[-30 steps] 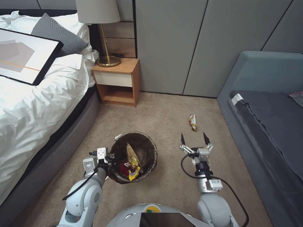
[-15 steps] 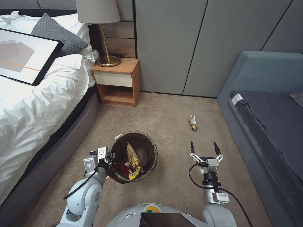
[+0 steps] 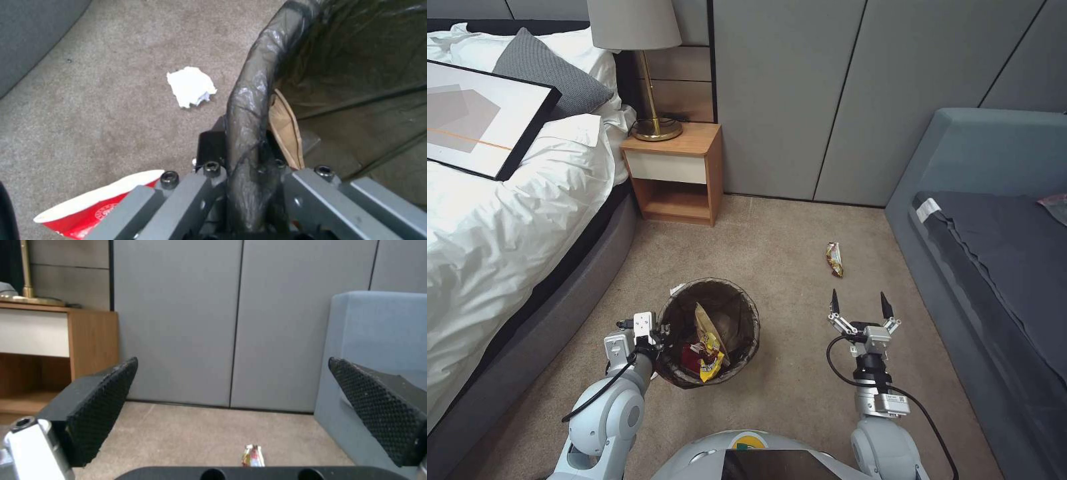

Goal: Pick up the trash bin, then pick up the garbage from the floor and place it into the trash bin.

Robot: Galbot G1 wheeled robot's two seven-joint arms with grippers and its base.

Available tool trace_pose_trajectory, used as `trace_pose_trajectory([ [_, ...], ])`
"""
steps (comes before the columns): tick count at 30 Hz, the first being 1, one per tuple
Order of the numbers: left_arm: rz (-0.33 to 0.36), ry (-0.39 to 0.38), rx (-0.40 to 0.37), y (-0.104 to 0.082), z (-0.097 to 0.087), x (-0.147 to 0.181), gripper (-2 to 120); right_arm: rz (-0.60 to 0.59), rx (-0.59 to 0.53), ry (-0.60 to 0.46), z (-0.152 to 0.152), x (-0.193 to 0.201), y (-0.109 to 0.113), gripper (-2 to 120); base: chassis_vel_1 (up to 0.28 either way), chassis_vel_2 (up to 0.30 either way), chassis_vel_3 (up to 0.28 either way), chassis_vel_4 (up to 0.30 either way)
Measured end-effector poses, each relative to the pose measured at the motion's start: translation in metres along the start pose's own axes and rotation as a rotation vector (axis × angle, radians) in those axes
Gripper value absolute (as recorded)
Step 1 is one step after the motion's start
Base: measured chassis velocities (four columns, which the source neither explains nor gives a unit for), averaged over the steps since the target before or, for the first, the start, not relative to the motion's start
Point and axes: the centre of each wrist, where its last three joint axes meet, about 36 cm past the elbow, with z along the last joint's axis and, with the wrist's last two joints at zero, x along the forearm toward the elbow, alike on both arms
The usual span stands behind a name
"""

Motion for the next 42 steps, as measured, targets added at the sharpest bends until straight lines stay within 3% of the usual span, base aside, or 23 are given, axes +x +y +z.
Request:
trace_pose_trajectory([
  [10, 0.001, 0.0, 0.002, 0.0, 0.0, -0.001, 3, 0.01, -0.005, -0.009, -0.001, -0.01, -0.004, 100, -0.059, 0.053, 0.049, -0.066],
  [42, 0.003, 0.002, 0.001, -0.001, 0.002, -0.001, 3, -0.001, -0.01, -0.016, -0.001, -0.013, -0.007, 100, -0.149, 0.149, 0.147, -0.15],
])
